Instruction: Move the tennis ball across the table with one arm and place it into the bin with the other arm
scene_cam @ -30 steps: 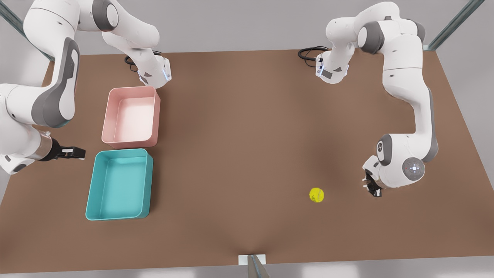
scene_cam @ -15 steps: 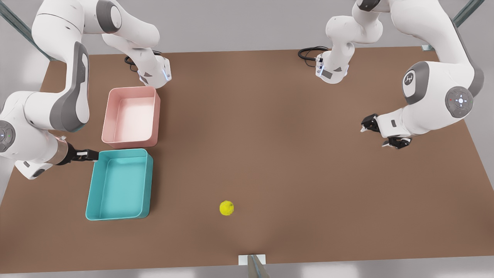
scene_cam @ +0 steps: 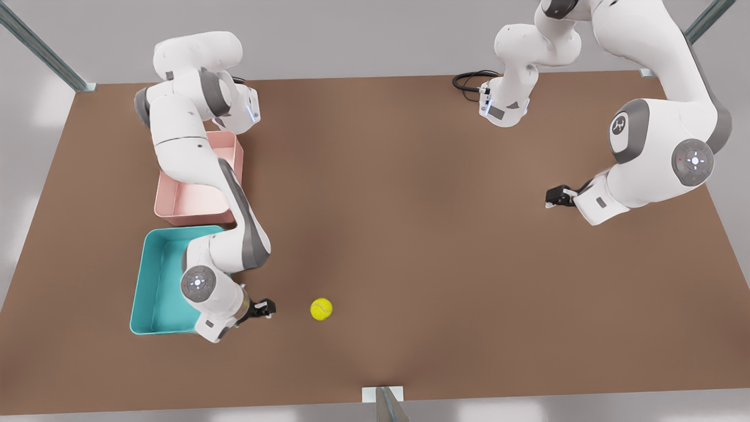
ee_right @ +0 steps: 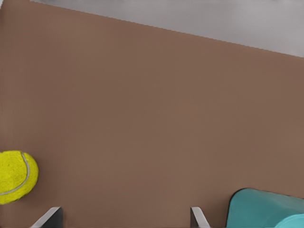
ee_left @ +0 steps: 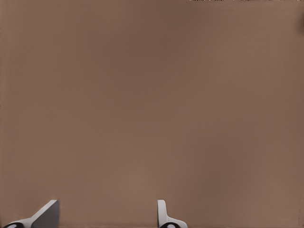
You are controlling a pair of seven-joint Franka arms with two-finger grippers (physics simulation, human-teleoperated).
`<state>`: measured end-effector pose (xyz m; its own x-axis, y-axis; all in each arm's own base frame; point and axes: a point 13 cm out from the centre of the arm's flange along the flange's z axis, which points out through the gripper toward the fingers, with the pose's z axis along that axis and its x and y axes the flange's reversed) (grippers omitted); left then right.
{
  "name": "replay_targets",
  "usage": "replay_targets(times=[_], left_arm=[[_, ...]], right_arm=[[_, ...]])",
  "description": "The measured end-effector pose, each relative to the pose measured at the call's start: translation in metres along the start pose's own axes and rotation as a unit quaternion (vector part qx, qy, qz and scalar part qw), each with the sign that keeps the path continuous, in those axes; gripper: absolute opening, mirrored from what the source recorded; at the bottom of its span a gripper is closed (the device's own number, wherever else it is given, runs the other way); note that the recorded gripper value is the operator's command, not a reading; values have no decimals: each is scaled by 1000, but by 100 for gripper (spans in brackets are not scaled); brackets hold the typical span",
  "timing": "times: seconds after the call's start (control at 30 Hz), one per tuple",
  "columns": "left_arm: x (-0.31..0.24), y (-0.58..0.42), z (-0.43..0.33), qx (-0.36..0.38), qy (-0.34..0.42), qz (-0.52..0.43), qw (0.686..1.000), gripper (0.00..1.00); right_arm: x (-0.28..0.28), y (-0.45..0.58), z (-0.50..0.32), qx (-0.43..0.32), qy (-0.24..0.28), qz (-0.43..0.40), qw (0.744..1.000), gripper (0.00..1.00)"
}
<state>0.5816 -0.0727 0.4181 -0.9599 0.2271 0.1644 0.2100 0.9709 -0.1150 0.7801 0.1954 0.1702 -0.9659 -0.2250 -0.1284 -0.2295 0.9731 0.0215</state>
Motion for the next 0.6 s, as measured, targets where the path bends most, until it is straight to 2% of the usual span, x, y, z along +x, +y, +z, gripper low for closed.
replay_targets(times=[0.2, 0.37, 0.47, 0.6], left_arm=[[-1, 2, 0, -3, -1, -41, 999, 100], [-2, 3, 0, -4, -3, -67, 998, 100], [-2, 3, 0, -4, -3, -79, 997, 100], [-2, 3, 1, -4, -3, -92, 996, 100]], right_arm=[[-29, 70, 37, -17, -79, -19, 997, 100], [-48, 103, 33, -30, -135, -22, 990, 100], [-50, 118, 34, -37, -149, -22, 988, 100], [-25, 139, 62, -51, -127, -20, 990, 100]])
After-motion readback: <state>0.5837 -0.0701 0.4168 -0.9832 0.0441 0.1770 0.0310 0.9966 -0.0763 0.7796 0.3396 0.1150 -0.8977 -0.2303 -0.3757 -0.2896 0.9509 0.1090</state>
